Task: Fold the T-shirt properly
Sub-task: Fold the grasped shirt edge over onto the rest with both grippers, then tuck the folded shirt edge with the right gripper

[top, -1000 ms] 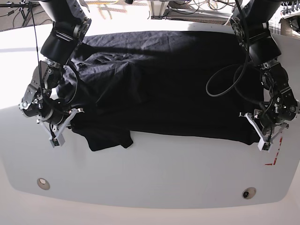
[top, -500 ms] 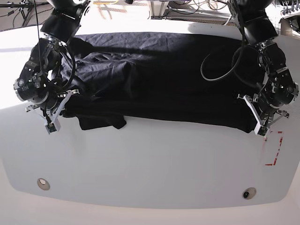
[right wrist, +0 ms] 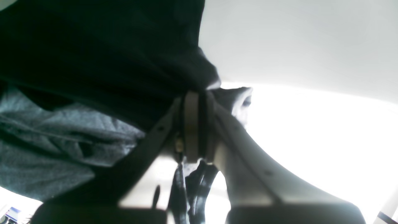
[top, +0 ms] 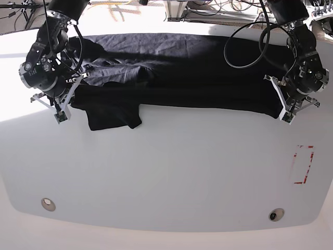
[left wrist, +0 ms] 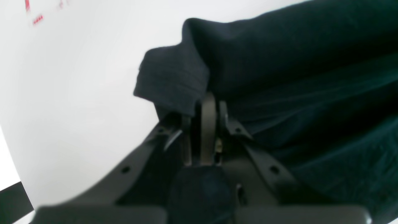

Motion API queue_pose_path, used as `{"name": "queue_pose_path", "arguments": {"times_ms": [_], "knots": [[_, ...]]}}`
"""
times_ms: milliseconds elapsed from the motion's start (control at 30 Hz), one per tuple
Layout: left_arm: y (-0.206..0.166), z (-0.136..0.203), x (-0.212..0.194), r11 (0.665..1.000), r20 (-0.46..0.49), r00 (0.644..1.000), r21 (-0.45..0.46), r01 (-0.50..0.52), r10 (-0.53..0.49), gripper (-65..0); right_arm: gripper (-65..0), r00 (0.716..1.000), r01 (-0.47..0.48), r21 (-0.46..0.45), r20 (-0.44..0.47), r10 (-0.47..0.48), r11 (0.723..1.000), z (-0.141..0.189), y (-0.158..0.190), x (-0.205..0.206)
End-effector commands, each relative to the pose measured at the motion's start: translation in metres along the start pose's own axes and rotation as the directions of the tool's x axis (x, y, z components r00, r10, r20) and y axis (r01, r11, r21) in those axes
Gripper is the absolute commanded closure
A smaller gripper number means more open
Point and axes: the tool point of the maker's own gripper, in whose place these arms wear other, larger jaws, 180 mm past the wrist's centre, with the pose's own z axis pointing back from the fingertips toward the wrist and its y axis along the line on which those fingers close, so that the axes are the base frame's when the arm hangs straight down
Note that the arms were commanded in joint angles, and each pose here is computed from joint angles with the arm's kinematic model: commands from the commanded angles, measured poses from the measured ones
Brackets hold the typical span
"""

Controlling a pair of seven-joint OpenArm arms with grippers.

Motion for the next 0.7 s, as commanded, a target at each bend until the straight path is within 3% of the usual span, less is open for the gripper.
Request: {"name": "queue_pose_path", "arguments": {"times_ms": [0, 400, 567, 600, 667], "knots": [[0.007, 0.01, -0.002, 0.999, 0.002, 1.0, 0.038, 0.021, -0.021, 0.0, -2.2, 1.0, -0.015, -0.024, -0.02, 0.015, 1.0, 0.005, -0.003, -0.009], [0.009, 0.014, -0.042, 0.999, -0.094, 0.995, 0.038, 0.026, -0.022, 0.0, -4.3, 0.993, -0.012, 0.017, -0.117, 0.014, 1.0, 0.004, 0.014, -0.05], [0.006, 0.014, -0.048, 0.999, -0.108, 0.994, 0.031, 0.03, -0.026, -1.1, -24.1, 0.991, -0.01, 0.025, -0.133, 0.013, 1.0, 0.004, 0.017, -0.057], [0.006, 0.015, -0.049, 0.999, -0.113, 0.993, 0.03, 0.031, -0.028, -4.9, -32.2, 0.991, -0.003, 0.031, -0.134, 0.007, 1.0, 0.004, 0.02, -0.058], [0.007, 0.015, -0.051, 0.999, -0.13, 0.991, 0.032, 0.033, -0.028, -11.3, -40.6, 0.992, 0.001, 0.033, -0.129, 0.003, 0.999, 0.004, 0.022, -0.057]]}}
